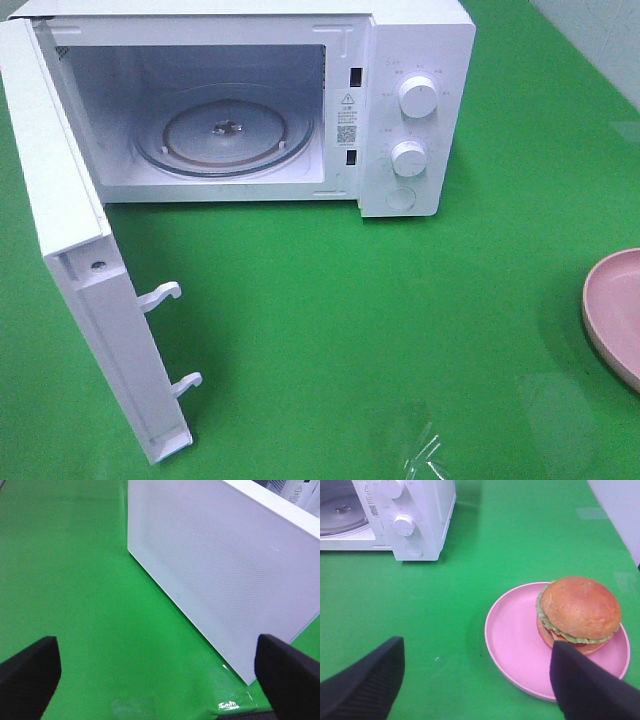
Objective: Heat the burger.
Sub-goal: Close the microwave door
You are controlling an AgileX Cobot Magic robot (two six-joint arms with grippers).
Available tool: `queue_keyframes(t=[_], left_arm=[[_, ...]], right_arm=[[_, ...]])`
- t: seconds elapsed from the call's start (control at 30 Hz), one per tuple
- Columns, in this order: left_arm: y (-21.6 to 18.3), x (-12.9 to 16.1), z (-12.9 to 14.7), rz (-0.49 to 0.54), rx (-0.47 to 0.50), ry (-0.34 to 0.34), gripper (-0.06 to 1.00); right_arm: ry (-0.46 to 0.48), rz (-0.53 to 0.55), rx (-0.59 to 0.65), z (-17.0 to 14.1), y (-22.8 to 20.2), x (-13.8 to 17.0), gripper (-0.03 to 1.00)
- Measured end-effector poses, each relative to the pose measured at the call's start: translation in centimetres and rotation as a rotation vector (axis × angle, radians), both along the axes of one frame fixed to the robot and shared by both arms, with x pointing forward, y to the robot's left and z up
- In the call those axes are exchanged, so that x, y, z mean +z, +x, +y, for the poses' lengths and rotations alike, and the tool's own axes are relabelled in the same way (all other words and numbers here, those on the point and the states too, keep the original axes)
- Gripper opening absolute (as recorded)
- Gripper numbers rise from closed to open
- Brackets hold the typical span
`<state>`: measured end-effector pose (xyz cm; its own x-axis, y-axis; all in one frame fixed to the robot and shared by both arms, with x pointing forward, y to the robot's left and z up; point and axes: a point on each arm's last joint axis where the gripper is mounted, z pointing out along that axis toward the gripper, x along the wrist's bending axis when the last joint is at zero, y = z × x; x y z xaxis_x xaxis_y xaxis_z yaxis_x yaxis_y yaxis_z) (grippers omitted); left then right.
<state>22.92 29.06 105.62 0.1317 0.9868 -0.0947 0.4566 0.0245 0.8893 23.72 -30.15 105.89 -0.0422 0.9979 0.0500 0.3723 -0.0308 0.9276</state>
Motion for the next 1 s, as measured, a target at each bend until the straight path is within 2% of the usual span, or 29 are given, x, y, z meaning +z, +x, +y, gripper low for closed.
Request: queue_keyframes(t=[0.5, 0.57, 0.67, 0.7, 0.73, 0.8, 0.83, 0.87, 0.9, 0.93, 0.97, 1.0], left_arm=[[0.3, 0.7, 0.0, -0.017, 0.009, -0.016, 0.97], [1.5, 1.6, 0.0, -0.02, 0.026, -0.041, 0.88], [2.0, 1.8, 0.0, -0.014, 0.029, -0.044, 0.83], [2.8, 2.0, 0.0, -0.002, 0.034, -0.048, 0.72], [2.8, 2.0, 0.0, -0.002, 0.034, -0.048, 0.72], [4.8, 2.2, -0.1, 0.03, 0.043, -0.05, 0.42], [4.8, 2.2, -0.1, 0.03, 0.043, -0.05, 0.42], [5.3, 2.3, -0.1, 0.029, 0.046, -0.051, 0.33], [5.3, 2.3, -0.1, 0.029, 0.046, -0.051, 0.33], [6.3, 2.4, -0.1, 0.032, 0.051, -0.053, 0.18], [6.3, 2.4, -0.1, 0.032, 0.051, -0.053, 0.18], [7.4, 2.5, -0.1, 0.041, 0.057, -0.054, 0.06]], right_arm=[[0.0, 0.0, 0.0, 0.0, 0.0, 0.0, 0.77], [0.0, 0.0, 0.0, 0.0, 0.0, 0.0, 0.77], [0.0, 0.0, 0.0, 0.0, 0.0, 0.0, 0.77], [0.0, 0.0, 0.0, 0.0, 0.0, 0.0, 0.77], [0.0, 0.0, 0.0, 0.0, 0.0, 0.0, 0.77], [0.0, 0.0, 0.0, 0.0, 0.0, 0.0, 0.77], [0.0, 0.0, 0.0, 0.0, 0.0, 0.0, 0.77], [0.0, 0.0, 0.0, 0.0, 0.0, 0.0, 0.77], [0.0, 0.0, 0.0, 0.0, 0.0, 0.0, 0.77], [0.0, 0.0, 0.0, 0.0, 0.0, 0.0, 0.77], [0.0, 0.0, 0.0, 0.0, 0.0, 0.0, 0.77], [0.0, 0.0, 0.0, 0.0, 0.0, 0.0, 0.77]])
